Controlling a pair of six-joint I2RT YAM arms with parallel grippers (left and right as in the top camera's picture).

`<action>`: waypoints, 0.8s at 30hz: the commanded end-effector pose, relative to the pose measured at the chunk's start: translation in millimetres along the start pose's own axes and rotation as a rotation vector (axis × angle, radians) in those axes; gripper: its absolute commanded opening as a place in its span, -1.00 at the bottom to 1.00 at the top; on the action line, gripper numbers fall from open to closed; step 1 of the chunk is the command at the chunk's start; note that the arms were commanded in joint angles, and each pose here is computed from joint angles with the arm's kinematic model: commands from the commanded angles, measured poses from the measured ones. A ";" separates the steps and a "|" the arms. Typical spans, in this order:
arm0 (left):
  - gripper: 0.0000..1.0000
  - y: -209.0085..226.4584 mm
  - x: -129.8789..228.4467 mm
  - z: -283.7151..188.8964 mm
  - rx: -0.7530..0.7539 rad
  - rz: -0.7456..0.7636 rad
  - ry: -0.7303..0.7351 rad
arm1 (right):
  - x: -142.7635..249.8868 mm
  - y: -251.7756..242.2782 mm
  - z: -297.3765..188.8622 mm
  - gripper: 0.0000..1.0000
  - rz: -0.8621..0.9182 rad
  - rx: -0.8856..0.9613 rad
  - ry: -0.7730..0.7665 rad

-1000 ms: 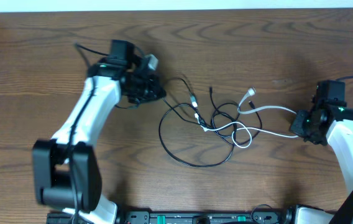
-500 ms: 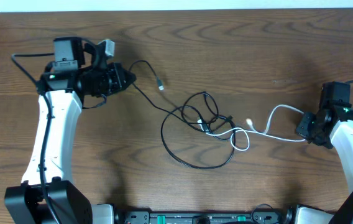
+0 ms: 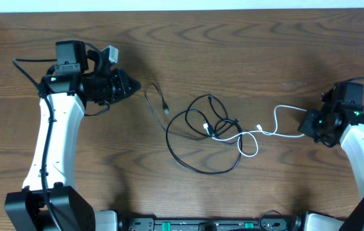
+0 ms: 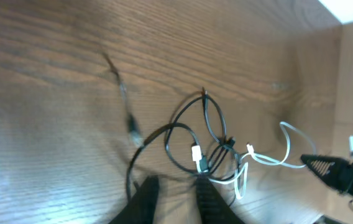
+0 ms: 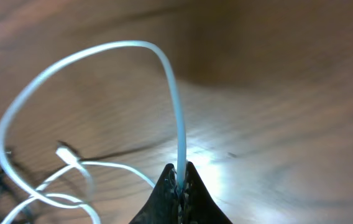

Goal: Untangle cables

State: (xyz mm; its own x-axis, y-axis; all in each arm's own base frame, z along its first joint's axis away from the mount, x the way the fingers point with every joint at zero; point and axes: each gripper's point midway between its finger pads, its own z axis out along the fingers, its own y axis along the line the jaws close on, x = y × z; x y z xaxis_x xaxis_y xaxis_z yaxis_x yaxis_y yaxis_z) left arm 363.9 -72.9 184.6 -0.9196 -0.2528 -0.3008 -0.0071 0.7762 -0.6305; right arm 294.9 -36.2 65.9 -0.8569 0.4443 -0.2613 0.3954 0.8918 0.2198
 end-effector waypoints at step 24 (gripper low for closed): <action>0.29 -90.3 129.6 111.0 0.037 0.343 0.407 | 17.3 22.4 -8.8 -0.45 -0.019 -0.135 0.085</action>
State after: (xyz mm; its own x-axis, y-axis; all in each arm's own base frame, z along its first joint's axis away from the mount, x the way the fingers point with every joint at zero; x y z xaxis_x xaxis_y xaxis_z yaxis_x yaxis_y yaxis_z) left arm 302.0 -222.7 138.9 -0.9567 0.1876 -0.2226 0.2850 0.7590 -0.5853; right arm 280.1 -9.0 65.8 -0.8947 0.4166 -0.1608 0.3500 0.8778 0.3270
